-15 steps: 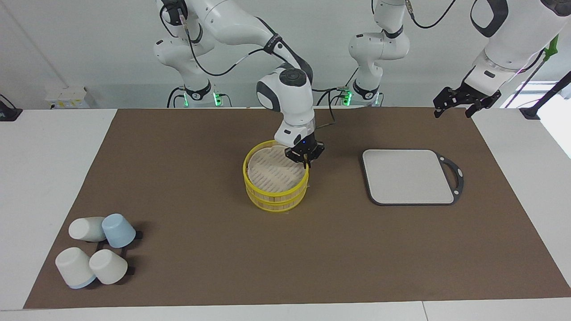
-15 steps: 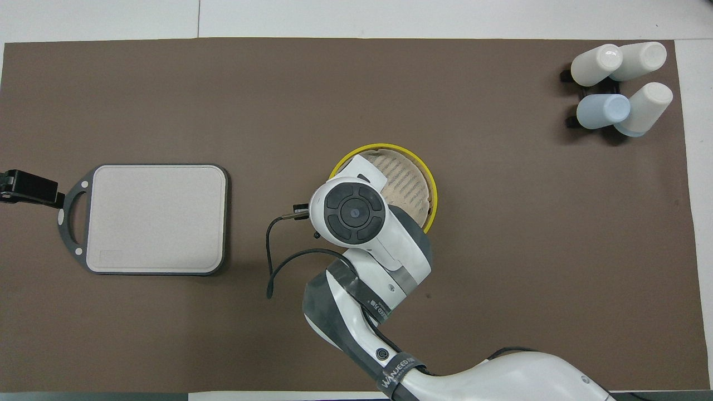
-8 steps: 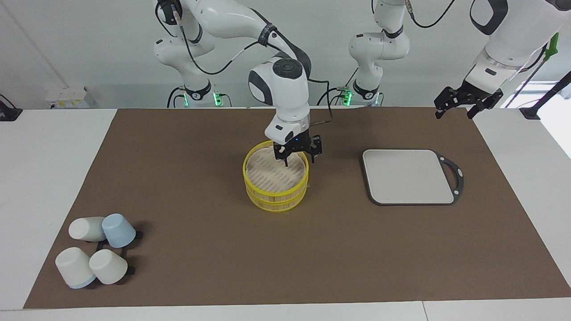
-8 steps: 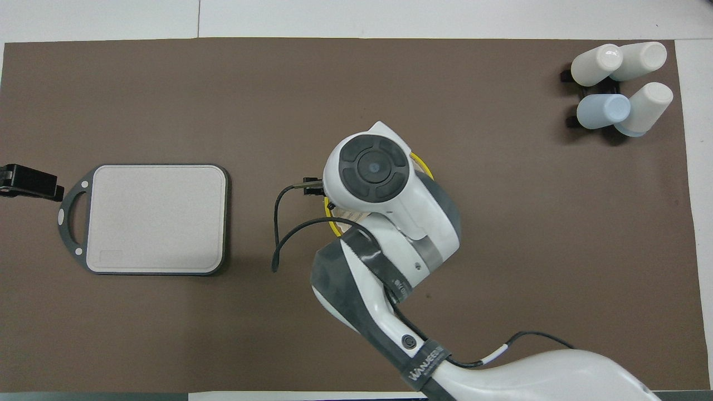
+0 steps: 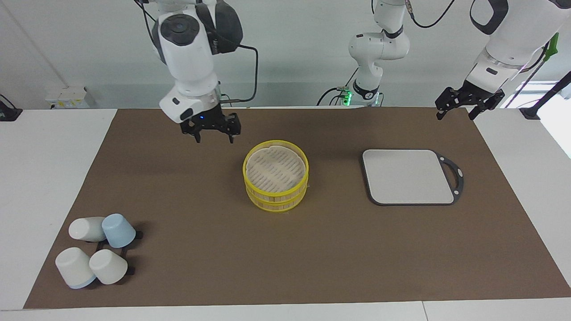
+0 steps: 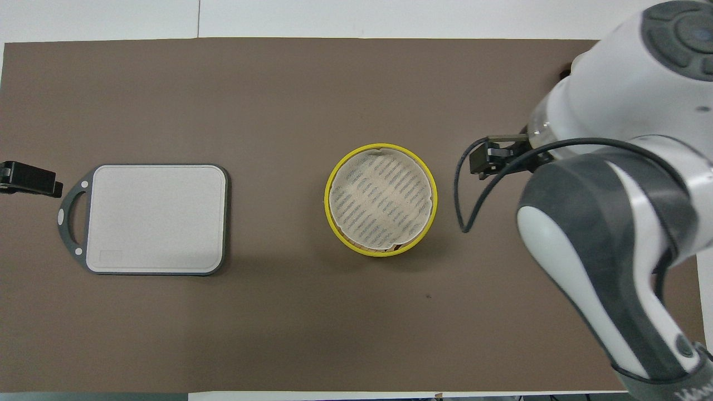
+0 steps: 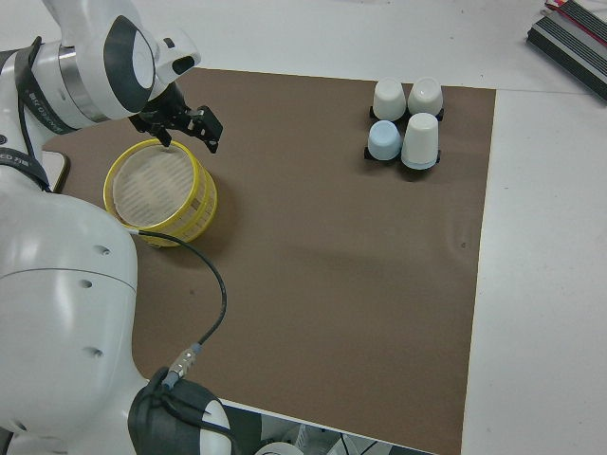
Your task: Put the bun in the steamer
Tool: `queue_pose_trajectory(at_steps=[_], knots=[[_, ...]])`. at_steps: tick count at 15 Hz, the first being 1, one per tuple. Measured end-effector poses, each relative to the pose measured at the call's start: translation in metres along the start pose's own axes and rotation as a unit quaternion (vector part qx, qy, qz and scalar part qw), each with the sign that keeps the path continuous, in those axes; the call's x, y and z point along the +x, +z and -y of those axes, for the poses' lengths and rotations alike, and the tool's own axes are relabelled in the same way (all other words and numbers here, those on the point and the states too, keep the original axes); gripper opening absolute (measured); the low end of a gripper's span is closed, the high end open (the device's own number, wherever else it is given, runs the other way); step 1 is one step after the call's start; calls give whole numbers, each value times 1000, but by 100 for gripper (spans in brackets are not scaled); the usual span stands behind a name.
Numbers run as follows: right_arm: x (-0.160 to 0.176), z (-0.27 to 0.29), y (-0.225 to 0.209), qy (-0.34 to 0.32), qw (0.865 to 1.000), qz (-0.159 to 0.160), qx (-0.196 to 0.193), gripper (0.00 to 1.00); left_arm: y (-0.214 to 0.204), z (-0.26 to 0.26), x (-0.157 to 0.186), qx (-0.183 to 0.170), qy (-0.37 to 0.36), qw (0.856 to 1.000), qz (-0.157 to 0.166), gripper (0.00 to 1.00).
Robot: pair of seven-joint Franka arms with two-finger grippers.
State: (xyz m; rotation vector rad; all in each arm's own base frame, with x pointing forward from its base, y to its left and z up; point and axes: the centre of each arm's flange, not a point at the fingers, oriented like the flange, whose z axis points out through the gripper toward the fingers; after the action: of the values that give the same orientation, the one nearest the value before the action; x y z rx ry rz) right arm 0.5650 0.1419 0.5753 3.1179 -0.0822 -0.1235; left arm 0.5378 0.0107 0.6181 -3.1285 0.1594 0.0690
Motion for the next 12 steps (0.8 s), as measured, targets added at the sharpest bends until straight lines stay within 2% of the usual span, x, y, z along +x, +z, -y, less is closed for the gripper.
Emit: queue_pose_trajectory(at_steps=[4, 9, 12], knots=[[9, -66, -2, -12, 1000, 3, 4, 100, 0, 0, 0, 0, 0, 1000, 0, 100], [7, -77, 2, -6, 1000, 20, 2, 100, 0, 0, 0, 0, 0, 1000, -1, 100], [4, -79, -1, -4, 1000, 19, 2, 100, 0, 0, 0, 0, 1, 1000, -1, 100]])
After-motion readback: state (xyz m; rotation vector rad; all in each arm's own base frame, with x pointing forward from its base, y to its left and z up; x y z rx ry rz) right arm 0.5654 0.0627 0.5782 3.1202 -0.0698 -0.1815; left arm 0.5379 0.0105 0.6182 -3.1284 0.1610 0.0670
